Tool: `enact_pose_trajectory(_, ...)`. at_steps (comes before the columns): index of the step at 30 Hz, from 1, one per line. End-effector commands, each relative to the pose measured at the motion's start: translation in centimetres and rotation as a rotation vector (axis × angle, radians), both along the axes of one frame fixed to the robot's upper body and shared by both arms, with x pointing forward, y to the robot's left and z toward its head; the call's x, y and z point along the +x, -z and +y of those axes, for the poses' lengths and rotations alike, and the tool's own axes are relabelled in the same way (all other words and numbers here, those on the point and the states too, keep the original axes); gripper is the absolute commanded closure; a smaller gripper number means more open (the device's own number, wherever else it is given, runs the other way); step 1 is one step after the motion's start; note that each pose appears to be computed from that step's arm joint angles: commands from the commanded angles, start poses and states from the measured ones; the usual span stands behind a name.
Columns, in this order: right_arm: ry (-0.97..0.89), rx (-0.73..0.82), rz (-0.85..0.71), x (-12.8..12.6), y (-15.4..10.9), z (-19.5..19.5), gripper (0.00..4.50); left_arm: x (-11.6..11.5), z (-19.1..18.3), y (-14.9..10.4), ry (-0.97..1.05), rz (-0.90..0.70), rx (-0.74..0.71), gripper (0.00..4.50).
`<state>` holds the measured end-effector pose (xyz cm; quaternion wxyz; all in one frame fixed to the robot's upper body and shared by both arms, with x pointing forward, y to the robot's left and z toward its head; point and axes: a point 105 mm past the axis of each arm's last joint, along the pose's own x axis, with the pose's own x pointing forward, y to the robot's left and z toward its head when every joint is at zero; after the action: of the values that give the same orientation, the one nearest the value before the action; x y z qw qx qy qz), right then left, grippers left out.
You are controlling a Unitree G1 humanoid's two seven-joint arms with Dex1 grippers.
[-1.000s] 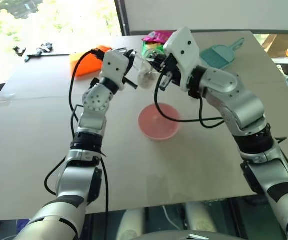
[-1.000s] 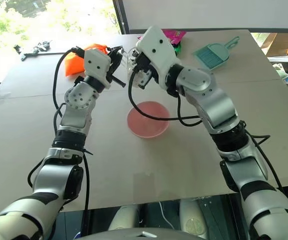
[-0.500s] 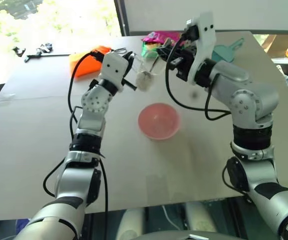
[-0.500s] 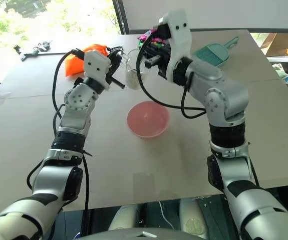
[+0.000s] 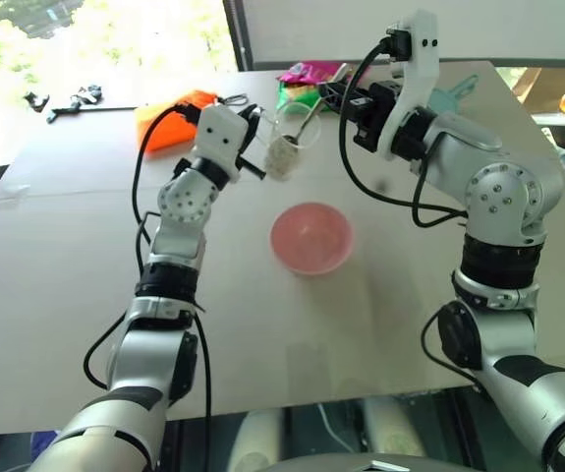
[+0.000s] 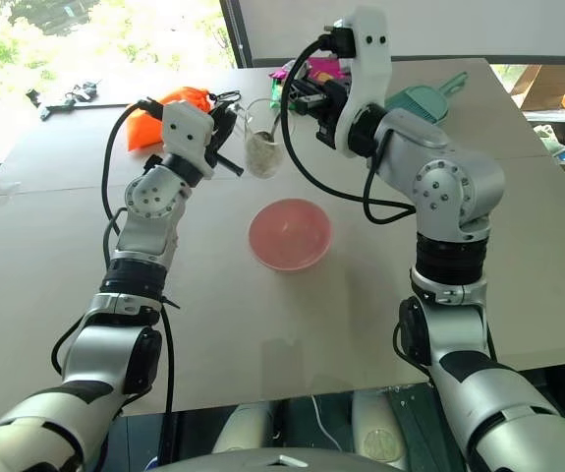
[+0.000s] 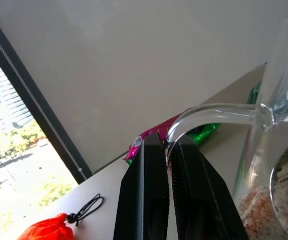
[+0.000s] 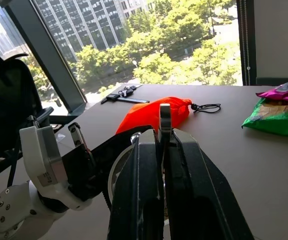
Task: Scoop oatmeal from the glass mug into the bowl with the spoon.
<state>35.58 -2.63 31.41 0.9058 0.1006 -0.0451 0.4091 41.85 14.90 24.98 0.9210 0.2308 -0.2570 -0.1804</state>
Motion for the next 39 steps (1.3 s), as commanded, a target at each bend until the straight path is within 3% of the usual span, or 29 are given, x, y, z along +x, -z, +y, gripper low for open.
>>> enact_pose_trajectory(1,-0.038,0.044,-0.057,-1.1,-2.2,0.3,4.5,-0.5,0.2,-1.6,0.005,-0.058,-0.029,4.44)
enact_pose_trajectory(22,0.002,0.108,-0.002,-0.5,-2.6,-0.8,4.5,-1.1,0.4,-0.5,-0.004,0.005,-0.091,4.44)
enact_pose_trajectory(39,-0.062,0.292,0.311,0.2,-1.6,-1.3,4.5,-1.4,0.4,-0.2,-0.013,0.024,-0.116,4.44)
